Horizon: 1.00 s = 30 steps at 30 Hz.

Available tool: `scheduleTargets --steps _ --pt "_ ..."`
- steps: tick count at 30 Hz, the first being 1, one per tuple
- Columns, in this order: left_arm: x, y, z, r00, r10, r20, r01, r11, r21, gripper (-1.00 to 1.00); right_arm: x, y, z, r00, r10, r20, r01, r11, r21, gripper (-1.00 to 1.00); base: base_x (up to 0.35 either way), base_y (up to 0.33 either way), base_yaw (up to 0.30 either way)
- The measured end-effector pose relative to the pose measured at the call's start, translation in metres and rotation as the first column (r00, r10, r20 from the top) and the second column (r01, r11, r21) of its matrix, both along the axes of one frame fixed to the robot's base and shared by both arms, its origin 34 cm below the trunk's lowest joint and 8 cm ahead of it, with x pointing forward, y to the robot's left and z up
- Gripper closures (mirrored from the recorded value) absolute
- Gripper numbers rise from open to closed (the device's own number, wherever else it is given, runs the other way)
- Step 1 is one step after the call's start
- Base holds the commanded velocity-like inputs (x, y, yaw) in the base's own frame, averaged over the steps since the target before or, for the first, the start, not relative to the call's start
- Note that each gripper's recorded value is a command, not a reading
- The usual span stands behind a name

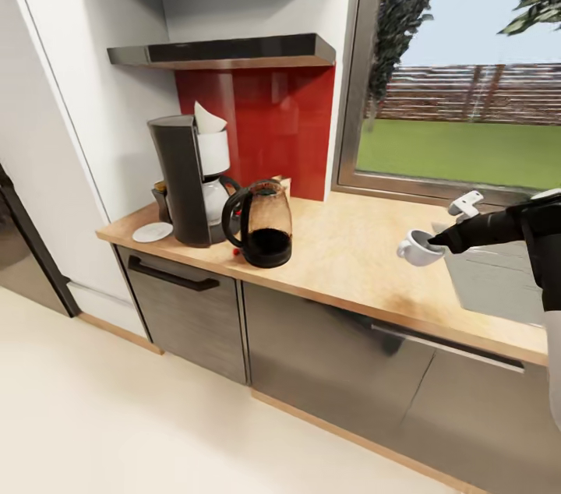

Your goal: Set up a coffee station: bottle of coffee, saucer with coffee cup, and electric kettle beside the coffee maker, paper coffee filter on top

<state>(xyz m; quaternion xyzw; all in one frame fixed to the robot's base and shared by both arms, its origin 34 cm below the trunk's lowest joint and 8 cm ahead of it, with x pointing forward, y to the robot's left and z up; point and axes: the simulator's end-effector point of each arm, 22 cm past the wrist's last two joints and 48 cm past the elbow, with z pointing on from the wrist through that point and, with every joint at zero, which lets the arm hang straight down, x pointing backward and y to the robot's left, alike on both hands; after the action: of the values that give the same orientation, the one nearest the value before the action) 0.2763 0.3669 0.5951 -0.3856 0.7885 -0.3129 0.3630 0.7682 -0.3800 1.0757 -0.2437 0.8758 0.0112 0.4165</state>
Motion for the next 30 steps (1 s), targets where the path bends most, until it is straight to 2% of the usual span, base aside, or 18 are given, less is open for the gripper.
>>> scheduleTargets --steps 6,19,30 --pt "0.0 -0.0002 0.0001 1.0 0.0 0.0 0.0 1.0 0.0 -1.0 -0.0004 0.0001 -0.0006 1.0 0.0 -0.001 0.0 1.0 0.0 1.0 -0.265 0.0 0.088" --pt "-0.0001 -0.0002 0.0002 1.0 0.0 0.001 0.0 1.0 0.0 -1.0 -0.0007 0.0015 -0.0007 1.0 0.003 -0.001 -0.003 1.0 0.003 1.0 -0.033 -0.003 0.251" --pt "-0.0003 -0.0001 0.0001 1.0 0.0 0.0 0.0 1.0 0.0 -1.0 -0.0016 0.0024 -0.0053 1.0 0.006 -0.009 -0.006 1.0 0.004 1.0 -0.234 -0.072 0.146"
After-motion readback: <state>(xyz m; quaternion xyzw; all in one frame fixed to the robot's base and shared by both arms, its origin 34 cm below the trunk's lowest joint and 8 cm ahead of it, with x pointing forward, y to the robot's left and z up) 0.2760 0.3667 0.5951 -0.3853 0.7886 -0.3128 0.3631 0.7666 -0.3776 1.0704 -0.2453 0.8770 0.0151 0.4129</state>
